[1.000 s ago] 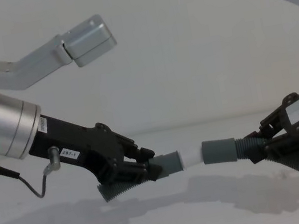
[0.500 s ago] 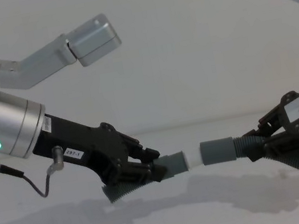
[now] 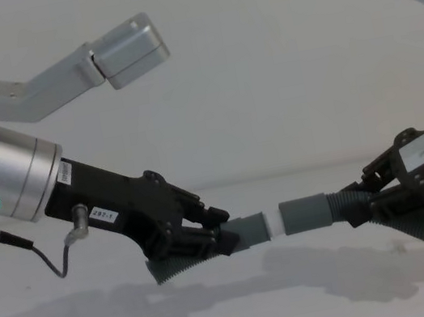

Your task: Use both hands to pick up one end of the pipe from the table, align the ends, and insert them.

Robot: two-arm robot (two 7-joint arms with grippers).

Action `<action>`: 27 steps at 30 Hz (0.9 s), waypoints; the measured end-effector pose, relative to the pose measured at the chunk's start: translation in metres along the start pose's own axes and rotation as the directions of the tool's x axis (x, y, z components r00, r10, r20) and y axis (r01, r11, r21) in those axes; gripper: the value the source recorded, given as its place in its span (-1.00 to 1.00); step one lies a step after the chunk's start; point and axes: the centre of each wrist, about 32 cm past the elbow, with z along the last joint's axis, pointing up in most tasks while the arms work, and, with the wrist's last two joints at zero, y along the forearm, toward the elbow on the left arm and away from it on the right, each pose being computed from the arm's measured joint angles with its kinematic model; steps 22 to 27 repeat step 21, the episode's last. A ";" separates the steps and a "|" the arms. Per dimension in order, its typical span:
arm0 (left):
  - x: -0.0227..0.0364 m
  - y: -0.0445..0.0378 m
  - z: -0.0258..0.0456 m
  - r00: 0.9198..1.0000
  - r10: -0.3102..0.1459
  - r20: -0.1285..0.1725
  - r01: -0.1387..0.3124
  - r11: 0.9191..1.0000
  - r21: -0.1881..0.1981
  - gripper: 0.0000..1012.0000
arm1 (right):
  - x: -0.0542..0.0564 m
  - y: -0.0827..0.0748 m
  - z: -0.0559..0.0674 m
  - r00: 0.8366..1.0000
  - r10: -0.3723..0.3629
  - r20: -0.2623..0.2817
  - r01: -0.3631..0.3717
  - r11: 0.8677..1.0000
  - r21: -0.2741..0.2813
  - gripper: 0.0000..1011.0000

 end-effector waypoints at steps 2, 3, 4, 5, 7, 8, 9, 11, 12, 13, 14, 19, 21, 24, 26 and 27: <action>-0.0002 0.0002 0.0003 1.000 -0.001 0.001 0.001 1.000 -0.002 -0.34 | 0.000 0.000 0.000 1.000 0.002 0.000 -0.002 1.000 0.001 -0.48; -0.0003 0.0004 0.0003 1.000 -0.001 0.001 0.001 1.000 -0.002 -0.34 | 0.000 0.000 0.000 1.000 0.003 0.000 -0.003 1.000 0.002 -0.48; -0.0003 0.0005 0.0004 1.000 -0.001 0.001 0.001 1.000 -0.002 -0.34 | 0.000 0.000 0.000 1.000 0.003 0.000 -0.003 1.000 0.002 -0.48; -0.0004 0.0006 0.0004 1.000 -0.002 0.001 0.002 1.000 -0.003 -0.34 | 0.000 0.001 0.000 1.000 0.004 0.000 -0.004 1.000 0.003 -0.48; -0.0005 0.0007 0.0006 1.000 -0.002 0.001 0.002 1.000 -0.004 -0.34 | 0.000 0.001 0.000 1.000 0.005 0.000 -0.005 1.000 0.003 -0.48; -0.0005 0.0008 0.0007 1.000 -0.002 0.002 0.002 1.000 -0.004 -0.34 | 0.000 0.001 0.000 1.000 0.005 0.000 -0.005 1.000 0.003 -0.48; -0.0006 0.0009 0.0006 1.000 -0.002 0.002 0.002 1.000 -0.004 -0.34 | 0.000 0.001 0.000 1.000 0.006 0.000 -0.006 1.000 0.004 -0.48; -0.0007 0.0011 0.0006 1.000 -0.003 0.001 0.003 1.000 -0.004 -0.34 | 0.000 0.001 0.000 1.000 0.006 0.000 -0.006 1.000 0.004 -0.48; -0.0007 0.0011 0.0005 1.000 -0.003 0.001 0.003 1.000 -0.005 -0.34 | 0.000 0.001 0.000 1.000 0.006 0.000 -0.006 1.000 0.004 -0.48; -0.0008 0.0012 0.0005 1.000 -0.003 0.001 0.003 1.000 -0.005 -0.34 | 0.000 0.001 0.000 1.000 0.007 0.000 -0.007 1.000 0.004 -0.48; -0.0008 0.0011 0.0005 1.000 -0.003 0.001 0.003 1.000 -0.005 -0.34 | 0.000 0.001 0.000 1.000 0.007 0.000 -0.007 1.000 0.005 -0.48; -0.0011 0.0012 0.0005 1.000 -0.004 0.001 0.004 1.000 -0.005 -0.34 | 0.000 0.001 0.000 1.000 0.008 0.000 -0.008 1.000 0.005 -0.48; -0.0011 0.0013 0.0005 1.000 -0.004 0.001 0.004 1.000 -0.006 -0.34 | 0.000 0.001 0.000 1.000 0.008 0.000 -0.008 1.000 0.005 -0.48; -0.0011 0.0013 0.0005 1.000 -0.004 0.001 0.004 1.000 -0.006 -0.34 | 0.000 0.001 0.000 1.000 0.008 0.000 -0.008 1.000 0.005 -0.48; -0.0011 0.0013 0.0005 1.000 -0.004 0.001 0.004 1.000 -0.006 -0.34 | 0.000 0.001 0.000 1.000 0.008 0.000 -0.008 1.000 0.005 -0.48; -0.0011 0.0013 0.0005 1.000 -0.004 0.001 0.004 1.000 -0.006 -0.34 | 0.000 0.001 0.000 1.000 0.008 0.000 -0.008 1.000 0.005 -0.48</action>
